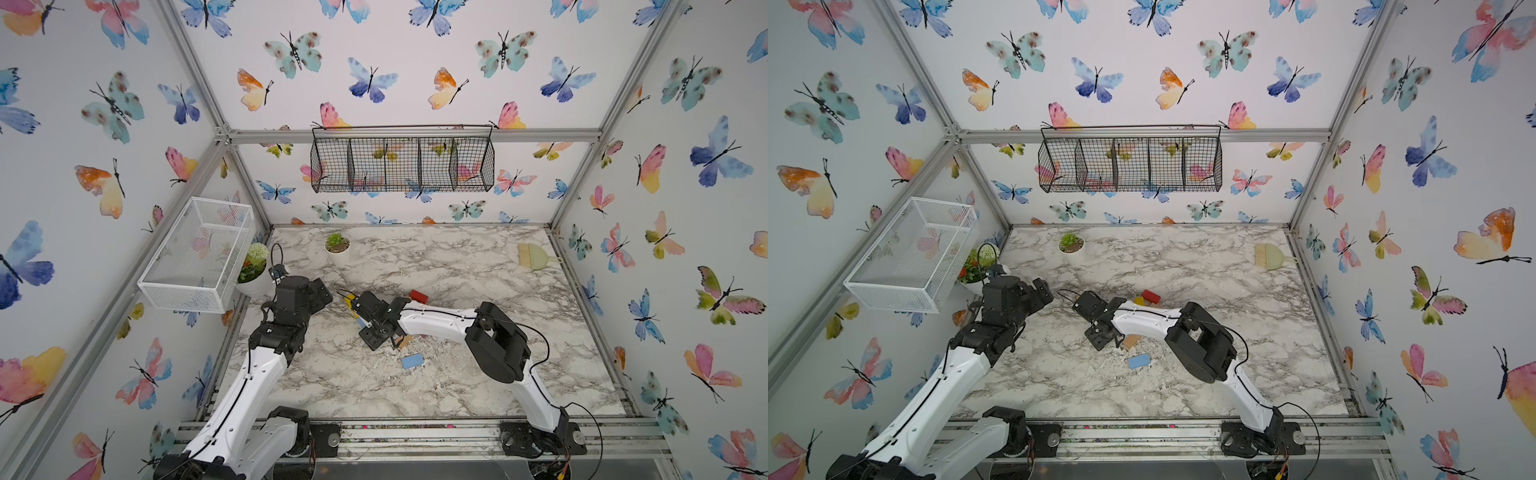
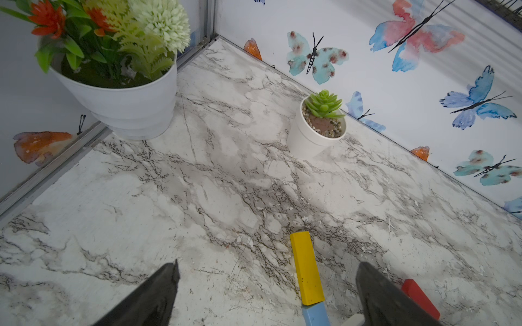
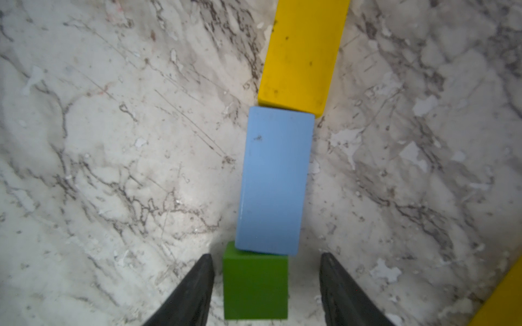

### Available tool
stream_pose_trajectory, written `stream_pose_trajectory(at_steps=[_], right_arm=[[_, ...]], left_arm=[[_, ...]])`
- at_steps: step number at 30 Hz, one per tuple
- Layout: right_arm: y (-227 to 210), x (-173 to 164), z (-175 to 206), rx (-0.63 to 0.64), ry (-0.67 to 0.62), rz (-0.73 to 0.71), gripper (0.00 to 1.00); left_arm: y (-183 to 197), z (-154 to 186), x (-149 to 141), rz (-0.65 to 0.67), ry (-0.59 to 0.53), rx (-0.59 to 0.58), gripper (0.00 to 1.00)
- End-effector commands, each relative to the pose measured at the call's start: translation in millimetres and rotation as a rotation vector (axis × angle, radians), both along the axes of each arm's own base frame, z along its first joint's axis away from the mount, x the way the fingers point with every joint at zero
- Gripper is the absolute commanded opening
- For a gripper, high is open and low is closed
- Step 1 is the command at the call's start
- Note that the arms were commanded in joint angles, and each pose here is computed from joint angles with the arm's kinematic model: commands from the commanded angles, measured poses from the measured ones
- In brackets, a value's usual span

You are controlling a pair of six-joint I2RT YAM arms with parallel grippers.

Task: Assemble the letter v with building blocks
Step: Assemble the building block at the center of the board, then adjust the building block at the center of the board.

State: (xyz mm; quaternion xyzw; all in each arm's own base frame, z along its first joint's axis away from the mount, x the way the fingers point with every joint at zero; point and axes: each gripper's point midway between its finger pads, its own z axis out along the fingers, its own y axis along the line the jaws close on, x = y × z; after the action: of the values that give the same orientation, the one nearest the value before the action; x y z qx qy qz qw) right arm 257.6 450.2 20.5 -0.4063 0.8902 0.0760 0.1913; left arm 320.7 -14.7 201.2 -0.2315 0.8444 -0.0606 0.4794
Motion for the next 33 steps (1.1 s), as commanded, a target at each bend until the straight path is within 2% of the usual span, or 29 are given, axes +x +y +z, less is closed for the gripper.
stream_pose_trajectory(at_steps=[1,17,27,33], right_arm=[[-12.4,-2.2,13.1,-0.018,-0.02,-0.022,0.67],[-47.3,5.5,72.1,0.048,-0.148,-0.115,0.8],[-111.1,15.5,62.6,0.03,-0.091,-0.251,0.81],[-129.9,-6.4,52.5,0.035,-0.024,-0.253,0.81]], left_arm=[[1.6,4.1,-1.6,-0.002,-0.012,0.002,0.98],[1.7,3.2,-1.5,-0.003,-0.009,0.001,0.99],[0.7,1.0,-1.4,-0.008,-0.006,-0.001,0.98],[1.1,0.7,-1.0,-0.007,-0.004,-0.001,0.98]])
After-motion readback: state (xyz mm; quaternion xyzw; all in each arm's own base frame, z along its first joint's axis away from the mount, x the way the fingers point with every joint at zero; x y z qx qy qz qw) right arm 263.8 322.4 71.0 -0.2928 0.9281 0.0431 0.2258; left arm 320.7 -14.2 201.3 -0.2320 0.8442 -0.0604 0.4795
